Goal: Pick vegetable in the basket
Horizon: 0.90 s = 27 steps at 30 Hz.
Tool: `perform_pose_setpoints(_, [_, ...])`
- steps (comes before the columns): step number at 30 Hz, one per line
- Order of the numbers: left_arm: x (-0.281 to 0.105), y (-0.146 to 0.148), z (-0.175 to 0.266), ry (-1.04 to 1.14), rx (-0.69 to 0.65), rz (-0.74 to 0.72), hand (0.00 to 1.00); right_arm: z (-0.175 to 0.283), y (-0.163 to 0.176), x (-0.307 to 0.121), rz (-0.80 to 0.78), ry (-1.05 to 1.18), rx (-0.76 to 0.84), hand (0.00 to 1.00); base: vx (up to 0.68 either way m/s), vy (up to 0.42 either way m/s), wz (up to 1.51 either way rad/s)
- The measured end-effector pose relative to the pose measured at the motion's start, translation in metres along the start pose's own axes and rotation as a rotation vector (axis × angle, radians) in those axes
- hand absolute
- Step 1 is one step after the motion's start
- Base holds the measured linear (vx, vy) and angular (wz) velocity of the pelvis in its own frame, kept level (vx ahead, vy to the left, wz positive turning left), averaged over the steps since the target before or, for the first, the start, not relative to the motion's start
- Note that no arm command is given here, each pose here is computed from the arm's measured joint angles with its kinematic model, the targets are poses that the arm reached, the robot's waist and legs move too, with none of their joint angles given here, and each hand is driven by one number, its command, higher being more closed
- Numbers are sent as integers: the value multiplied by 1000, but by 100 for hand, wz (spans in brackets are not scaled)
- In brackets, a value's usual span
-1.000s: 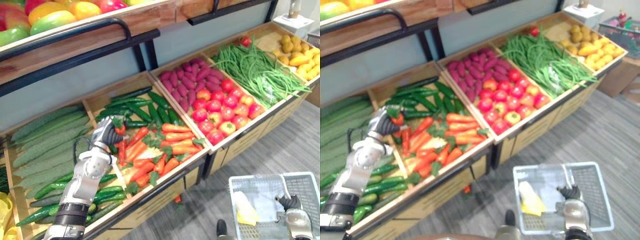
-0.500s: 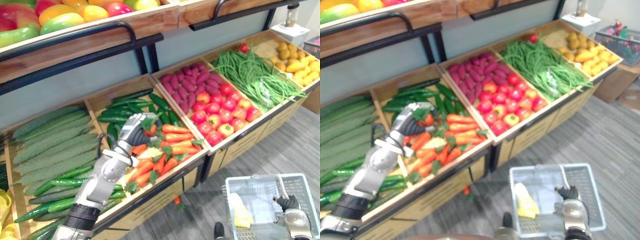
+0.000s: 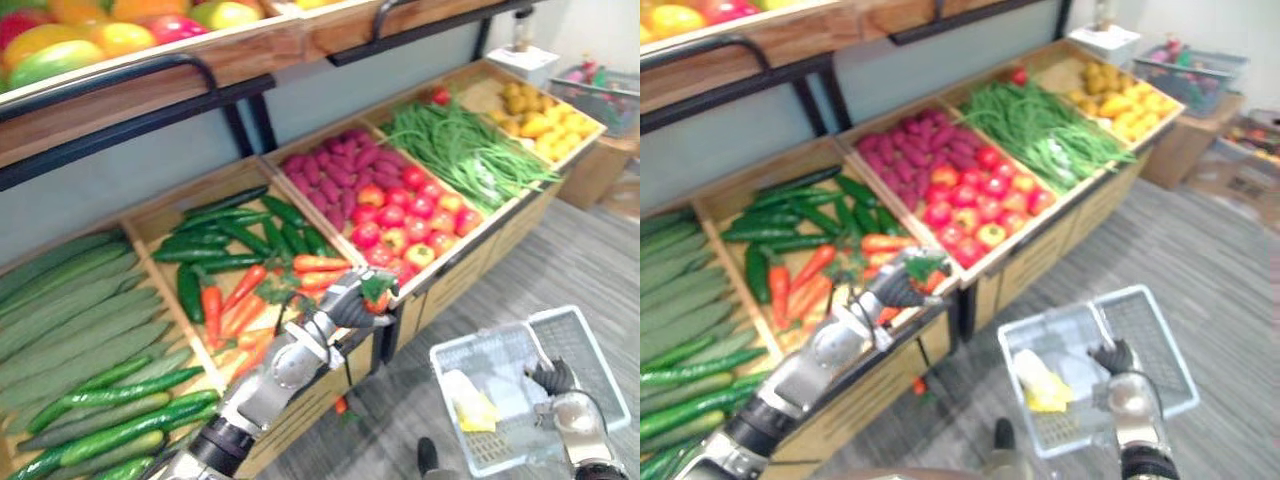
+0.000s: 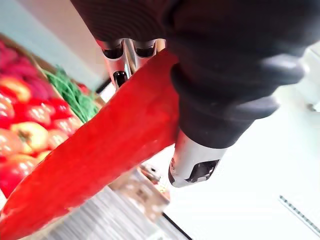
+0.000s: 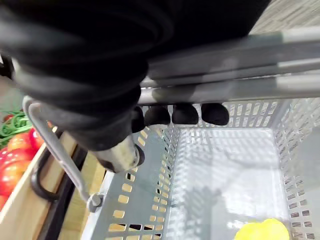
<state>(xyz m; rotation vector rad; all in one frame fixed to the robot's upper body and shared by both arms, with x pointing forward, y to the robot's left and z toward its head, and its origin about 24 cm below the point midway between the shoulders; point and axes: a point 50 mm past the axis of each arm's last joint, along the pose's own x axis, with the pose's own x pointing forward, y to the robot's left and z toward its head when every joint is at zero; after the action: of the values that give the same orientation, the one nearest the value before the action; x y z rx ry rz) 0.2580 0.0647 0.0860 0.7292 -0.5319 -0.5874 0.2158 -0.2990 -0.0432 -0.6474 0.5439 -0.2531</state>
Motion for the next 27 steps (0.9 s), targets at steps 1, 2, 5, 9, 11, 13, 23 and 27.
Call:
perform_pose_setpoints(1, [5,-4,1,-7,-4,-14,100,6,2,0,17,-26,-9,100,3,21,-64])
perform_pose_setpoints(2, [11,-9,4,-19,-9,-27,100,14,4,1,37,-56,-18,100,2,30,-58])
perform_pose_setpoints(5, [22,-27,7,-30,-32,-82,100,37,13,4,84,-143,-51,100,11,53,-70])
perform_pose_setpoints(9, [31,-39,8,-21,-53,-117,100,62,20,5,137,-234,-85,100,12,38,-71])
perform_pose_setpoints(11, [35,-43,7,-11,-57,-129,100,71,23,4,150,-271,-97,100,5,27,-52])
perform_pose_setpoints(13, [41,-46,7,-2,-55,-136,100,78,23,2,154,-303,-100,100,-6,23,-33])
perform_pose_setpoints(23, [60,-74,-2,99,-34,-180,100,106,25,-9,192,-432,-48,100,-6,-12,-13])
perform_pose_setpoints(27, [60,-82,-8,139,-21,-204,100,106,25,-16,199,-454,-5,100,15,-21,-7])
